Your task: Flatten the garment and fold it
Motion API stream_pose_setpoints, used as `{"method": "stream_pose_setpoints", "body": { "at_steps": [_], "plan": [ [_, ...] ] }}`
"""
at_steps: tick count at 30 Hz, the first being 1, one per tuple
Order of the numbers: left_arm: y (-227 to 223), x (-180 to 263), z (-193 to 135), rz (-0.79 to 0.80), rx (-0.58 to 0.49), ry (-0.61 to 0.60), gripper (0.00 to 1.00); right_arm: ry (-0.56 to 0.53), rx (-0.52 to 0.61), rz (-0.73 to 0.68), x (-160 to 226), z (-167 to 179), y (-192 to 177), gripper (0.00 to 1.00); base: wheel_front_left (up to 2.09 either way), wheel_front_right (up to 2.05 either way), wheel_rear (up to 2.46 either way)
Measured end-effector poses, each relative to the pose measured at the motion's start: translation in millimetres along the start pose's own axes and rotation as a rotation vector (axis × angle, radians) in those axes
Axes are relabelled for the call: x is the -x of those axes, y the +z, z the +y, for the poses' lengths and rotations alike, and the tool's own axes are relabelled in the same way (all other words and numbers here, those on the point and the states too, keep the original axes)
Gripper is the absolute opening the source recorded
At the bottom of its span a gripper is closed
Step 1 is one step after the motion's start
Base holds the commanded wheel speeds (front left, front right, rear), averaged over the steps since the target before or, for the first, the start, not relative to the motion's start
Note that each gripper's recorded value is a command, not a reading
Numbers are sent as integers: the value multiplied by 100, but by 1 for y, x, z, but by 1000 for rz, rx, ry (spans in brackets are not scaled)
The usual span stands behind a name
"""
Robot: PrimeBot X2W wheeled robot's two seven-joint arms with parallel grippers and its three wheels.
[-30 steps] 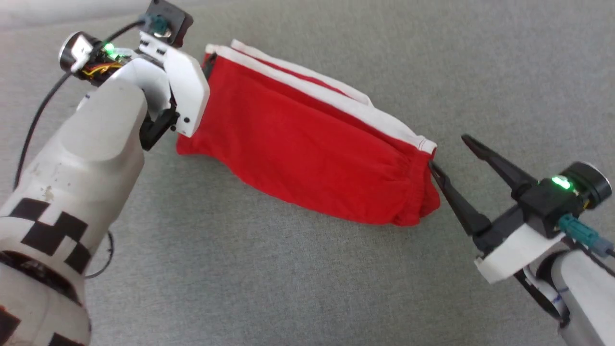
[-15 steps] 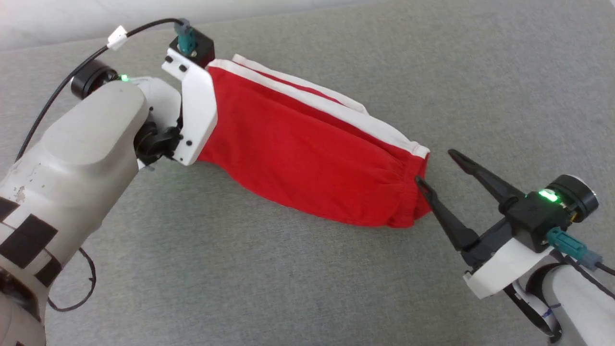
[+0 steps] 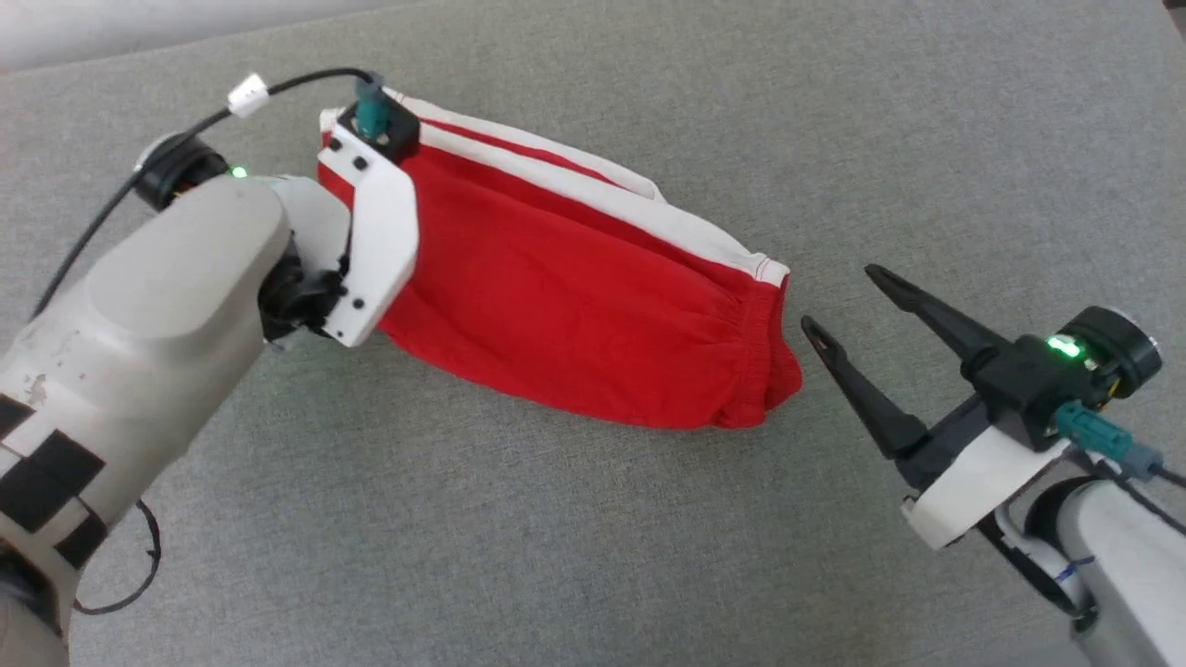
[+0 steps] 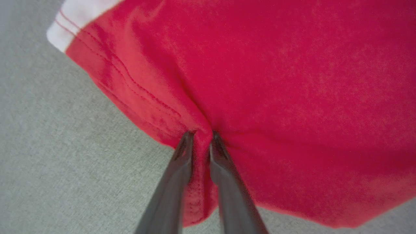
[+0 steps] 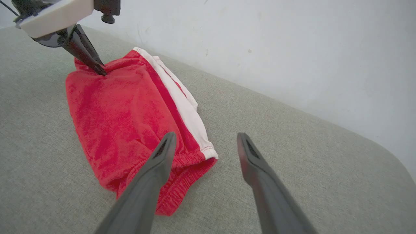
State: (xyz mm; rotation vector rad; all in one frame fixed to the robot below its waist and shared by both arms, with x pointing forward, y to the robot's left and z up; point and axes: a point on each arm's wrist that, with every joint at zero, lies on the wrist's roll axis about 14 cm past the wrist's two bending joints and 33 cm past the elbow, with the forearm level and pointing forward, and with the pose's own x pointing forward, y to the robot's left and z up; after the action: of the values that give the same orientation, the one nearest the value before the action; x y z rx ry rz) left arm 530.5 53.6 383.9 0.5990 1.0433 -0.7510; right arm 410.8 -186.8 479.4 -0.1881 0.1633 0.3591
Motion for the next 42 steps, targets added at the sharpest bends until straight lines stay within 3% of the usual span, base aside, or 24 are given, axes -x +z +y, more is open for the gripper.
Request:
{"method": "stream_pose_setpoints", "body": {
  "at_steps": [9,15,25,32,33,34,42],
  "plan": [
    [9,26,-6,-109,9,4,0,178,134,158,-2,9,28,100,0,0,0],
    [8,37,-4,-143,32,10,0,343,212,419,-1,36,1,100,0,0,0],
    [-3,18,-8,-151,67,-25,0,399,120,679,-22,53,-80,100,0,0,0],
    [-14,12,-3,-156,99,-24,0,423,46,700,-37,64,-101,100,0,0,0],
    [-15,13,-2,-159,103,-23,0,425,37,688,-39,64,-100,22,0,0,0],
    [-15,13,-2,-165,107,-22,0,425,23,676,-39,64,-99,0,0,0,0],
    [-18,28,-6,-269,171,-19,0,406,-20,513,-36,61,-73,0,0,0,0]
  ]
}}
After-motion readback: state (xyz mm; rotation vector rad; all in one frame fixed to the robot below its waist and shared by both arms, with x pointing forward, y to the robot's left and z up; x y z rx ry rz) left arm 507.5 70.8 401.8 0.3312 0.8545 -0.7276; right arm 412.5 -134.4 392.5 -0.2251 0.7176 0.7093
